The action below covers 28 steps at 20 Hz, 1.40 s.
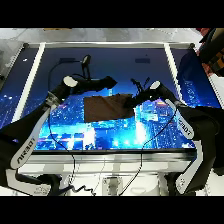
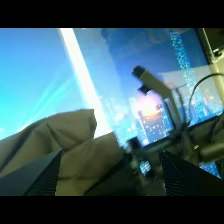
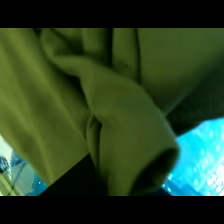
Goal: Fold the clothes and pants, and hang the long-sleeved shirts on hangers.
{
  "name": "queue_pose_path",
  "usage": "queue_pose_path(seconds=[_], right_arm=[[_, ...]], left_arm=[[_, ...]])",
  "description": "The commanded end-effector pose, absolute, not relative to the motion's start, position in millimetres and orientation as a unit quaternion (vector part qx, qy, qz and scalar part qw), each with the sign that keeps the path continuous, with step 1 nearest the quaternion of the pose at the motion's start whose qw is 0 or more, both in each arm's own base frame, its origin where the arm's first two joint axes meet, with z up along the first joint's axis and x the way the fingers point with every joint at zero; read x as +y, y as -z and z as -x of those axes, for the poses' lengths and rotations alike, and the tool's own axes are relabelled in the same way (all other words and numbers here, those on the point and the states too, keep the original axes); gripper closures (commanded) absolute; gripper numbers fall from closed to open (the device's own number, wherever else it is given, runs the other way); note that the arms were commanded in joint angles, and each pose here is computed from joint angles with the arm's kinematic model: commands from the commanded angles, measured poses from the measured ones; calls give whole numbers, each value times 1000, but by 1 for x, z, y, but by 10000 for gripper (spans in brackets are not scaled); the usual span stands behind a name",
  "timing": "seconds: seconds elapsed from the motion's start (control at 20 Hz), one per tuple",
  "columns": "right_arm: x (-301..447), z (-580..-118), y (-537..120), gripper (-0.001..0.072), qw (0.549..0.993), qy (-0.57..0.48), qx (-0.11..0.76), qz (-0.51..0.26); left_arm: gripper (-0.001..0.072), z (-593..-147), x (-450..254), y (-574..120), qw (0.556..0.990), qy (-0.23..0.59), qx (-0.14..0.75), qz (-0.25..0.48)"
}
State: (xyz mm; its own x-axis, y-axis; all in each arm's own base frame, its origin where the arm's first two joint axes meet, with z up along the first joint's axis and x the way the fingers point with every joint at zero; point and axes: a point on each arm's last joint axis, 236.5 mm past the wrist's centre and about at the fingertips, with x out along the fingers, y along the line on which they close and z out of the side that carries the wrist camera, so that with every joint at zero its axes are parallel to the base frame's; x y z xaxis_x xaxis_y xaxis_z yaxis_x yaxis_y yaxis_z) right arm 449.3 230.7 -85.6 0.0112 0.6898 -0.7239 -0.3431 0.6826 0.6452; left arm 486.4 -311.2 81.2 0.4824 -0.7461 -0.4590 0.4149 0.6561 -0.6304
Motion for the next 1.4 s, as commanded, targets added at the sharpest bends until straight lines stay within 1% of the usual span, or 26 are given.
queue_pose_path(seconds=[0.0,0.1,0.25,0.4,0.55,0.65,0.8,0.9,1.0,1.05,1.1,1.15,1.2,1.35], right_arm=[[229,-478,34,694,737,-364,550,-147],[198,-495,-17,694,773,-333,519,-147],[113,-500,-87,695,830,-239,485,-138],[2,-469,-146,694,866,-104,465,-152],[-111,-414,-183,694,870,73,446,-195],[-181,-367,-202,694,856,197,419,-229],[-254,-283,-211,695,803,344,402,-276],[-275,-225,-200,694,741,412,422,-320],[-276,-182,-185,694,686,442,451,-363],[-276,-168,-179,694,666,450,460,-378],[-279,-160,-175,643,657,457,459,-386],[-282,-154,-172,373,650,462,458,-392],[-283,-152,-169,38,649,462,461,-391],[-289,-161,-164,33,673,438,473,-362]], left_arm=[[1,-472,-276,-98,836,360,380,166],[1,-462,-245,-126,856,354,363,105],[1,-450,-186,-193,906,305,293,9],[2,-423,-130,-270,945,243,211,-50],[2,-390,-93,-325,966,197,148,-72],[2,-371,-83,-350,973,182,117,-76],[2,-351,-80,-370,977,177,90,-80],[2,-348,-80,-374,977,176,85,-81],[2,-348,-80,-373,977,177,86,-80],[2,-349,-80,-372,977,177,87,-80],[2,-349,-80,-373,977,177,87,-80],[2,-349,-80,-372,977,177,87,-80],[2,-349,-80,-372,977,177,87,-80],[2,-349,-80,-372,977,177,87,-80]])
